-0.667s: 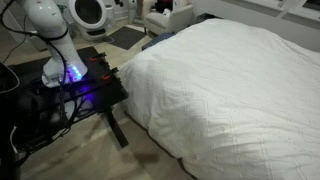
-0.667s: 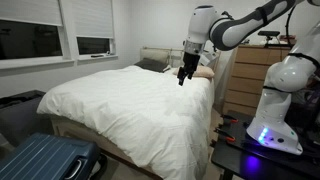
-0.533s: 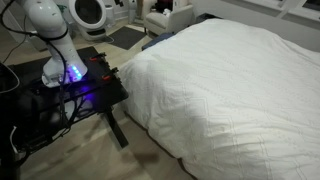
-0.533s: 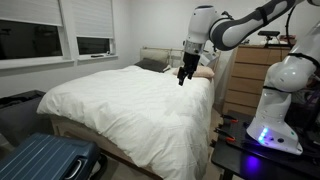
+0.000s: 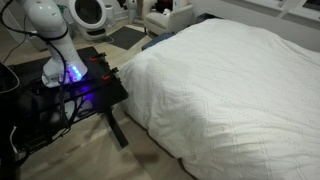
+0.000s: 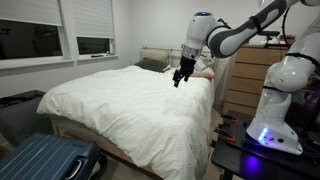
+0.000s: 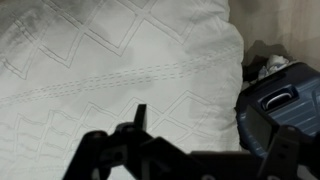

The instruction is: Uncover the duvet

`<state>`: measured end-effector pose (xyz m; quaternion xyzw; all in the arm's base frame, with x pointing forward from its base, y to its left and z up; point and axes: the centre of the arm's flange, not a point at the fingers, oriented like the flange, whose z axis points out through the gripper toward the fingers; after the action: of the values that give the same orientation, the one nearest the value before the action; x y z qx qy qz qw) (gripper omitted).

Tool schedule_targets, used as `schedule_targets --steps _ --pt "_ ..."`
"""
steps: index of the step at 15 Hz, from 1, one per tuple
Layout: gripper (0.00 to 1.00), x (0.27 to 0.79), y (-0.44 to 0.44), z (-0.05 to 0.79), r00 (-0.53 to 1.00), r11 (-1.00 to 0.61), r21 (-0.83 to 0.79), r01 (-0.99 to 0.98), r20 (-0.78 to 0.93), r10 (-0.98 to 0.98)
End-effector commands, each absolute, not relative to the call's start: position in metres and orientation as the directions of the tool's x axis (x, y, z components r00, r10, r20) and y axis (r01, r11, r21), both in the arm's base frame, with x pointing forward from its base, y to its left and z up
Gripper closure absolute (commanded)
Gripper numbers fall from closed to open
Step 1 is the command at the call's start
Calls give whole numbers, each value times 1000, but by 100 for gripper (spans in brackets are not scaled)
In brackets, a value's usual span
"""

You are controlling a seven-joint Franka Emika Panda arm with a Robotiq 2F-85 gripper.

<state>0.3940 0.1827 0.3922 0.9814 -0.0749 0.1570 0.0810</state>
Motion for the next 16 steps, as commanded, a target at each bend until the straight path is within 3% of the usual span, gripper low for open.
schedule_targets --steps 1,5,16 --pt "0 408 179 357 894 -968 119 -223 420 -154" --pt "0 415 174 321 872 -970 130 -206 473 -122" --pt "0 445 162 219 910 -956 148 -254 372 -184"
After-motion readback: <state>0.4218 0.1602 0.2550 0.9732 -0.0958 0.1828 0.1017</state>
